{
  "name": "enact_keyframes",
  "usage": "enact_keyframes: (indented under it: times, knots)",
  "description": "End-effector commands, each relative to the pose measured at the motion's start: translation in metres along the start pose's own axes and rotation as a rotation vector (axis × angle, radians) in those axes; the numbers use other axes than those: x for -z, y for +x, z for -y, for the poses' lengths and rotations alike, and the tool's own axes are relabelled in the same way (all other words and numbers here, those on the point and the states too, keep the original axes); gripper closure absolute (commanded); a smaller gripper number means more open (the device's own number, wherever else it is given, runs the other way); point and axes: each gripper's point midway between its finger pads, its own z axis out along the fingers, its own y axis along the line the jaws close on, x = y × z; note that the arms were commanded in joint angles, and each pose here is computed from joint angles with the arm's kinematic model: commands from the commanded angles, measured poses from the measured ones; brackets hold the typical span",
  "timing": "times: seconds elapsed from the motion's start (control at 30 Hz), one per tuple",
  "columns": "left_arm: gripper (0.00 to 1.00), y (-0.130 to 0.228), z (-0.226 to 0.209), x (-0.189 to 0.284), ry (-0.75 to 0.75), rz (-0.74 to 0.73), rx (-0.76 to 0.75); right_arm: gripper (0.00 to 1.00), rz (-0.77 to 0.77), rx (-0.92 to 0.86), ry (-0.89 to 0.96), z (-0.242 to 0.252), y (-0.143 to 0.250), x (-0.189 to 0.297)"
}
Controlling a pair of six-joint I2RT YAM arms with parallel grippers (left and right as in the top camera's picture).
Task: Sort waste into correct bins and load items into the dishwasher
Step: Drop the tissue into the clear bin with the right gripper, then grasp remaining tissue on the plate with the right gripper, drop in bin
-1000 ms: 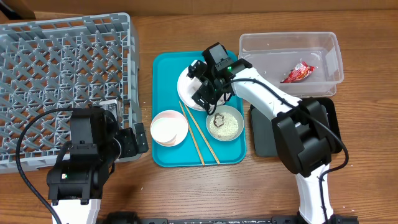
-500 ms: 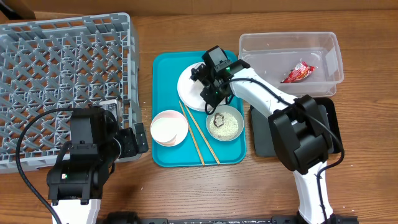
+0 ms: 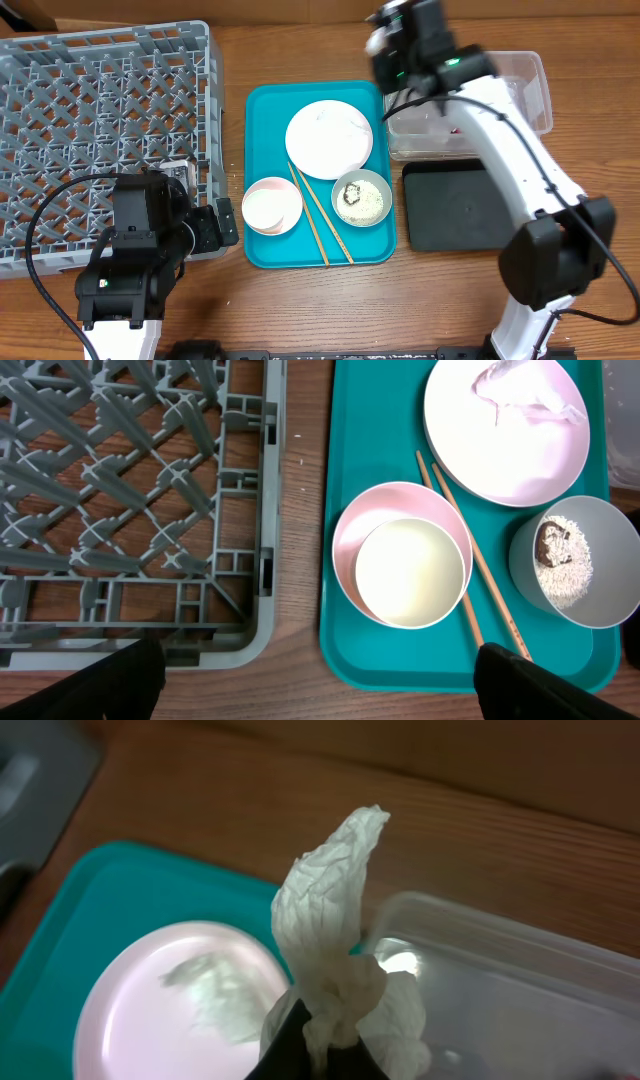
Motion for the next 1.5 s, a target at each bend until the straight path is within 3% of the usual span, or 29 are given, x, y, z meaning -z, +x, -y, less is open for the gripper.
enact_keyframes:
  times: [0.0, 0.03, 0.07, 0.1, 0.13, 0.17, 0.27, 0.4, 0.57, 0.7, 1.0, 1.17, 1.27, 1.3, 1.37, 1.43, 1.47]
  knots:
    - [0.0, -0.008, 0.004, 0.006, 0.012, 0.025, 0.006, 0.88, -0.017, -0.239, 0.144, 0.068, 0.008, -0.006]
    - [0.0, -0.008, 0.004, 0.006, 0.012, 0.025, 0.006, 0.85, -0.02, -0.274, 0.154, 0.078, 0.01, -0.008]
    - [0.0, -0.008, 0.004, 0.006, 0.012, 0.025, 0.006, 0.71, -0.028, -0.323, 0.15, 0.09, 0.014, -0.013]
    - [0.0, -0.008, 0.004, 0.006, 0.012, 0.025, 0.006, 0.4, -0.032, -0.337, 0.107, 0.09, 0.014, -0.014]
    - [0.0, -0.008, 0.004, 0.006, 0.012, 0.025, 0.006, 0.21, -0.036, -0.347, 0.065, 0.088, 0.014, -0.016]
    - [0.0, -0.008, 0.004, 0.006, 0.012, 0.025, 0.006, 0.11, -0.032, -0.356, 0.003, 0.083, 0.011, -0.016]
    - [0.0, -0.008, 0.004, 0.005, 0.012, 0.025, 0.006, 0.06, 0.003, -0.343, -0.155, 0.061, -0.002, -0.012]
    - [0.0, -0.008, 0.004, 0.005, 0.012, 0.024, 0.007, 0.11, 0.02, -0.16, -0.353, 0.006, -0.009, -0.006]
    - [0.0, -0.008, 0.004, 0.005, 0.012, 0.024, 0.007, 0.08, -0.072, 0.248, -0.26, -0.049, 0.027, -0.027]
    - [0.0, -0.008, 0.004, 0.005, 0.012, 0.024, 0.007, 0.03, -0.187, 0.312, -0.246, -0.078, 0.066, -0.064]
    - [0.0, -0.008, 0.004, 0.005, 0.012, 0.024, 0.007, 0.05, -0.373, 0.31, -0.286, -0.099, 0.137, -0.123]
    - [0.0, -0.008, 0.004, 0.005, 0.012, 0.024, 0.007, 0.12, -0.402, 0.291, -0.294, -0.099, 0.149, -0.128]
    - [0.0, -0.008, 0.004, 0.005, 0.012, 0.024, 0.007, 0.37, -0.414, 0.289, -0.294, -0.099, 0.152, -0.127]
    - [0.0, -0.008, 0.004, 0.005, 0.012, 0.024, 0.007, 0.61, -0.426, 0.288, -0.293, -0.098, 0.155, -0.126]
    - [0.0, -0.008, 0.004, 0.005, 0.012, 0.023, 0.007, 0.84, -0.438, 0.264, -0.286, -0.098, 0.156, -0.125]
    - [0.0, -0.008, 0.004, 0.005, 0.012, 0.023, 0.007, 0.95, -0.443, 0.212, -0.274, -0.098, 0.154, -0.123]
    - [0.0, -0.008, 0.004, 0.005, 0.012, 0.023, 0.007, 0.96, -0.445, 0.188, -0.265, -0.097, 0.151, -0.12]
